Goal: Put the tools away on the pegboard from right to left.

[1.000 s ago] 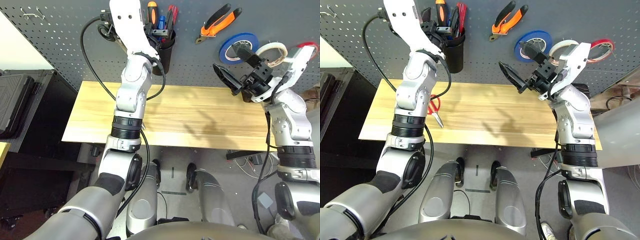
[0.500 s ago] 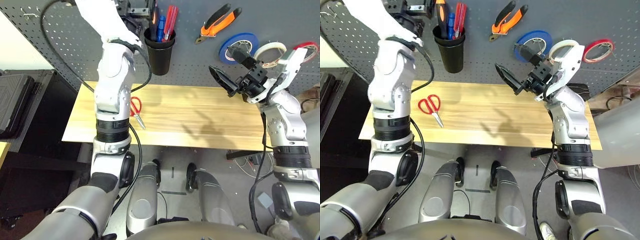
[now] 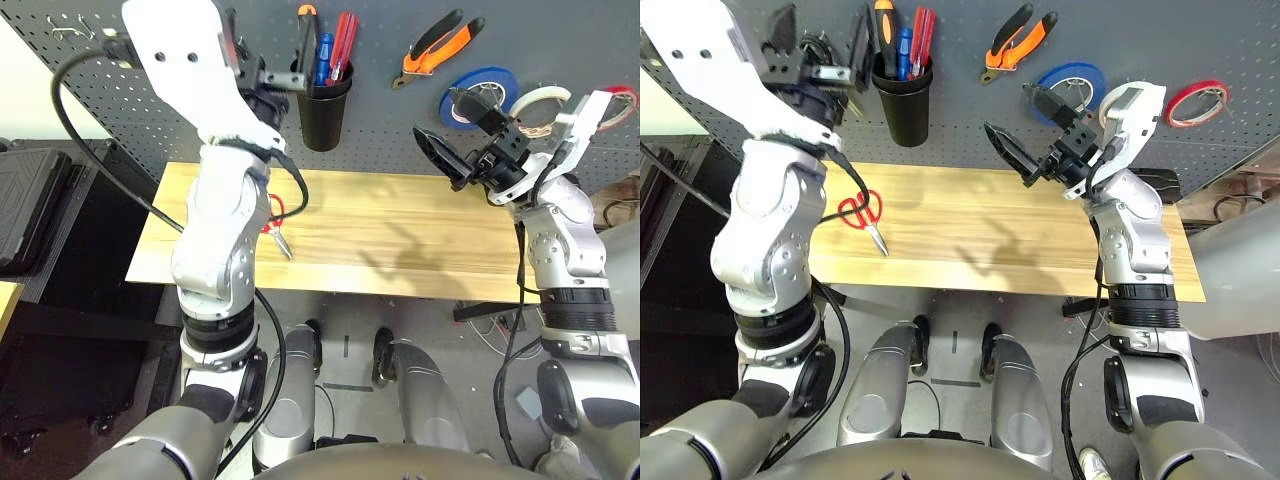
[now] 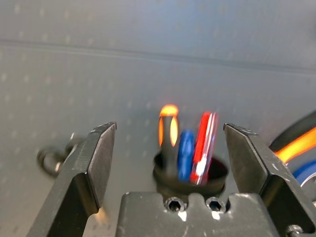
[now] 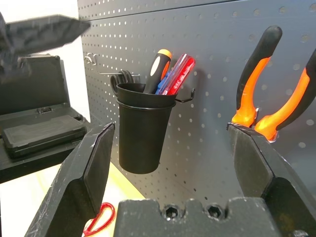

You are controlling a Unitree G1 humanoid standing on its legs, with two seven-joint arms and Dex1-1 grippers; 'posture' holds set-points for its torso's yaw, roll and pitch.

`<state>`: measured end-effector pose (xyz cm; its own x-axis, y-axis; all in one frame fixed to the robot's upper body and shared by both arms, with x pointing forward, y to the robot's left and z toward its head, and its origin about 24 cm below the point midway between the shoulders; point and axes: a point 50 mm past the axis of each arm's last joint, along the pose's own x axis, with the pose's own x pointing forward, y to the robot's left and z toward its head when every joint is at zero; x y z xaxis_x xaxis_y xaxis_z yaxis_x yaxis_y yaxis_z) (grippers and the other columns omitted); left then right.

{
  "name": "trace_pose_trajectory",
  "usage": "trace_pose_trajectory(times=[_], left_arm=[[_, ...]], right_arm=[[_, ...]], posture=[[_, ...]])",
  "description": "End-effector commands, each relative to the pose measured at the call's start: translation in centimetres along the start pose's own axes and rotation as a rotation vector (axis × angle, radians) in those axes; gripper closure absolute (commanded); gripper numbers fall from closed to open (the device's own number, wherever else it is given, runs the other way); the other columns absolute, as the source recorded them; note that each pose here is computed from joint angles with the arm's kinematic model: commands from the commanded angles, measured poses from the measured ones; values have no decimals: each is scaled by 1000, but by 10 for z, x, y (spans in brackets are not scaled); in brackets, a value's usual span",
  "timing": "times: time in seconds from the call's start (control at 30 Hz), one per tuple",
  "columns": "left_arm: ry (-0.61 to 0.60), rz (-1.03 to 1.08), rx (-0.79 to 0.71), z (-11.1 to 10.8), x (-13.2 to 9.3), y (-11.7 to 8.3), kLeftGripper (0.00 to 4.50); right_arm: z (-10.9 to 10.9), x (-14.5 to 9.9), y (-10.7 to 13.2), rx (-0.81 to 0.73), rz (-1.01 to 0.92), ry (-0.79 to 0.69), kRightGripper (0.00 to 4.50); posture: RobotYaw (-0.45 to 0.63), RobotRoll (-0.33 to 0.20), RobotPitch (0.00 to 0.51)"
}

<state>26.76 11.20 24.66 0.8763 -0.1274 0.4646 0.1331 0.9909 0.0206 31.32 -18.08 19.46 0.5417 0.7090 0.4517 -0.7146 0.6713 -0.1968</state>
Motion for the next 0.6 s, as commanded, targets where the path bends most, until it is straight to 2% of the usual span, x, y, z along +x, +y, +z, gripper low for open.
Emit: trace_pose_trajectory(times=[0.03, 0.23, 0.37, 0.6], left_arm=[[10, 18, 30, -6, -12, 0, 64], [83, 27, 66, -28, -29, 3, 64], [161, 34, 80, -48, -41, 6, 64], [306, 95, 127, -87, -54, 15, 64]], right_arm=[[7, -2, -2, -5, 7, -10, 0], [8, 0, -1, 4, 18, -11, 0], [1, 0, 4, -2, 41, 41, 0], [-33, -13, 27, 13, 107, 303, 0]], posture=[[192, 0, 240], [194, 0, 241], [194, 0, 241], [202, 0, 244]])
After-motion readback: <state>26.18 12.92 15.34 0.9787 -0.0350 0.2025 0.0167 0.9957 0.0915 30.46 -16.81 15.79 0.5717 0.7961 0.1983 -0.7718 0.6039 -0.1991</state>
